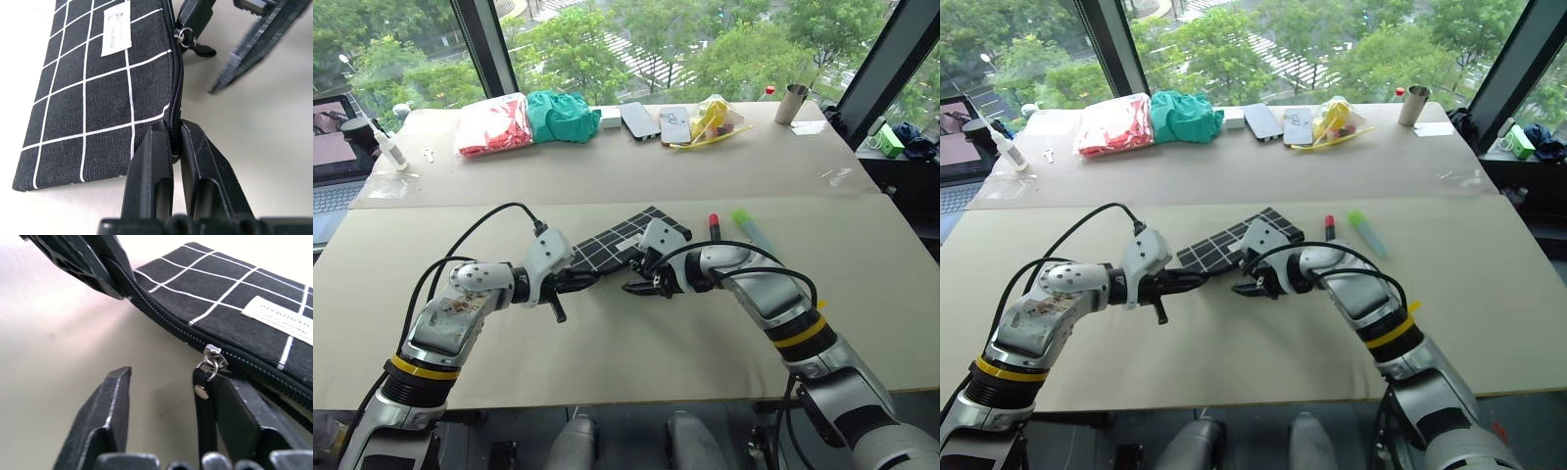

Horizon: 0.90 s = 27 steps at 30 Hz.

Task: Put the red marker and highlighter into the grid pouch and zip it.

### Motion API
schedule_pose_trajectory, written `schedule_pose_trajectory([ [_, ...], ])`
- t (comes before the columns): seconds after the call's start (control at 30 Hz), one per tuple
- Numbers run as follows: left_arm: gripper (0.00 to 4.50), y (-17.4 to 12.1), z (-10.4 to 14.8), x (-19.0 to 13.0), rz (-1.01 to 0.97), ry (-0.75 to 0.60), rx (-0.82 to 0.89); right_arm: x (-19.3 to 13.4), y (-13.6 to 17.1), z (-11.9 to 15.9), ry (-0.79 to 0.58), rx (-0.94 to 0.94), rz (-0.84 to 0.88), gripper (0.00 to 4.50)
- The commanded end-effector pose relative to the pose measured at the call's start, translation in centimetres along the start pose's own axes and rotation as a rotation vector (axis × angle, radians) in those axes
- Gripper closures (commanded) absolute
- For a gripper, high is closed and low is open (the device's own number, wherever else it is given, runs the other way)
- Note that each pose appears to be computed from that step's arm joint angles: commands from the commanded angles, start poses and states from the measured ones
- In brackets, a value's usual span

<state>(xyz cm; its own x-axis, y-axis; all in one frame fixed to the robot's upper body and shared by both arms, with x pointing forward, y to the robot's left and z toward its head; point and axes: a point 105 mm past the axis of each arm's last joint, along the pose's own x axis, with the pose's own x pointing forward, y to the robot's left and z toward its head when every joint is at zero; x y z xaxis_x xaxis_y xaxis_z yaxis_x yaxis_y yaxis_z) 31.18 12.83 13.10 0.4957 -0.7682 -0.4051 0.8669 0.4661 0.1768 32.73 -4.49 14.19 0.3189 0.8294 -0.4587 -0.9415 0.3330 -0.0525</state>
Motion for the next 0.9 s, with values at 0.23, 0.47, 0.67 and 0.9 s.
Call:
schedule_pose_trajectory([
  [0.23,4.5,-0.1,0.9,-0.7,0.007,-0.028,0.031,-8.9,-2.7,0.7,-0.112,-0.031,-0.216,1.82],
  [0.47,4.5,0.0,0.9,-1.1,0.032,-0.033,0.017,-12.2,-9.3,-3.6,0.086,0.064,-0.693,1.82],
  [0.67,4.5,0.0,0.9,-1.3,0.05,-0.038,0.008,-10.6,-10.0,-3.7,0.101,0.124,-0.731,1.82],
  [0.9,4.5,-0.2,0.8,-1.3,0.06,-0.039,0.0,-10.9,-11.9,-3.8,0.128,0.151,-0.816,1.82],
])
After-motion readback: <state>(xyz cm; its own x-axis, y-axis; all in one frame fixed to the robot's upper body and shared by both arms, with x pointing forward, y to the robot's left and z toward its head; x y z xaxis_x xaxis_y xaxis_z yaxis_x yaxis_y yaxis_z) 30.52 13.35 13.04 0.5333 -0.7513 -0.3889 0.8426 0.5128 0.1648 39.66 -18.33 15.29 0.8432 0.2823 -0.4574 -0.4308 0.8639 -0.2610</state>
